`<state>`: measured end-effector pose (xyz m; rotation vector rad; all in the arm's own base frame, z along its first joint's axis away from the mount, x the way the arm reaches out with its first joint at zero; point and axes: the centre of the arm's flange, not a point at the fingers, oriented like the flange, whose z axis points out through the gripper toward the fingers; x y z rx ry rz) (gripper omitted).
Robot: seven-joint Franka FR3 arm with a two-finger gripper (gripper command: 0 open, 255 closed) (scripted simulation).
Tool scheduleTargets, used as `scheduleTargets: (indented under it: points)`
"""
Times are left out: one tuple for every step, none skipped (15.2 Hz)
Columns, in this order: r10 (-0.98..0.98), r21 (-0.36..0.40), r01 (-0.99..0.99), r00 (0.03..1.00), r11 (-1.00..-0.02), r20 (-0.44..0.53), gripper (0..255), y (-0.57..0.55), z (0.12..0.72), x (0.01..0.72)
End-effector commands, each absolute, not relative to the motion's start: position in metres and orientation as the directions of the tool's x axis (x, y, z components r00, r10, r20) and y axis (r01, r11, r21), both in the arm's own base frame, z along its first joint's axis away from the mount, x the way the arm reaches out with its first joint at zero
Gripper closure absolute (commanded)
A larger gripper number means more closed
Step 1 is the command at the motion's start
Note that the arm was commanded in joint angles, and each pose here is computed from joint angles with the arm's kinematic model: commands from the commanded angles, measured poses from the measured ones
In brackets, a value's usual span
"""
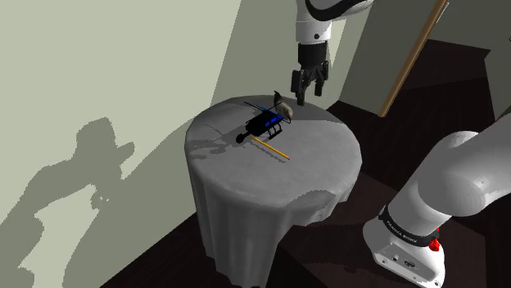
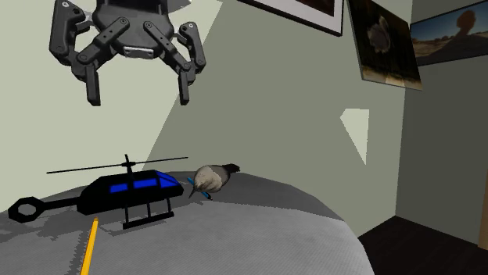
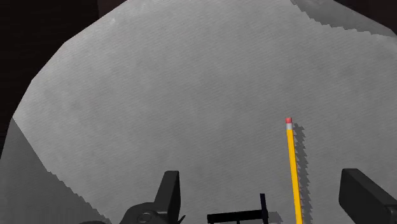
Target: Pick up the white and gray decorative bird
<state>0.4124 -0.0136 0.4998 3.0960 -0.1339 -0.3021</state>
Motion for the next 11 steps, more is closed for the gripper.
scheduleTargets:
  points:
    - [-0.129, 0.048, -0.122, 0.972, -0.991, -0.196, 0, -0.024, 0.488, 0.435]
    - [-0.149, 0.054, -0.141, 0.969, -0.989, -0.198, 0, -0.029, 0.483, 0.446]
    - [-0.168, 0.059, -0.159, 0.965, -0.985, -0.200, 0, -0.035, 0.477, 0.457]
    - [-0.188, 0.065, -0.178, 0.961, -0.982, -0.202, 0, -0.041, 0.472, 0.468]
    - [-0.207, 0.071, -0.196, 0.957, -0.978, -0.204, 0, -0.047, 0.466, 0.479]
    - [-0.226, 0.077, -0.215, 0.952, -0.974, -0.206, 0, -0.053, 0.461, 0.489]
    - [-0.246, 0.083, -0.233, 0.947, -0.969, -0.207, 0, -0.060, 0.455, 0.500]
    - [-0.265, 0.089, -0.251, 0.941, -0.964, -0.209, 0, -0.067, 0.450, 0.510]
    - [-0.284, 0.095, -0.270, 0.936, -0.958, -0.210, 0, -0.074, 0.444, 0.521]
    - [-0.303, 0.101, -0.288, 0.929, -0.952, -0.211, 0, -0.081, 0.439, 0.531]
    - [-0.322, 0.107, -0.305, 0.923, -0.946, -0.212, 0, -0.089, 0.433, 0.541]
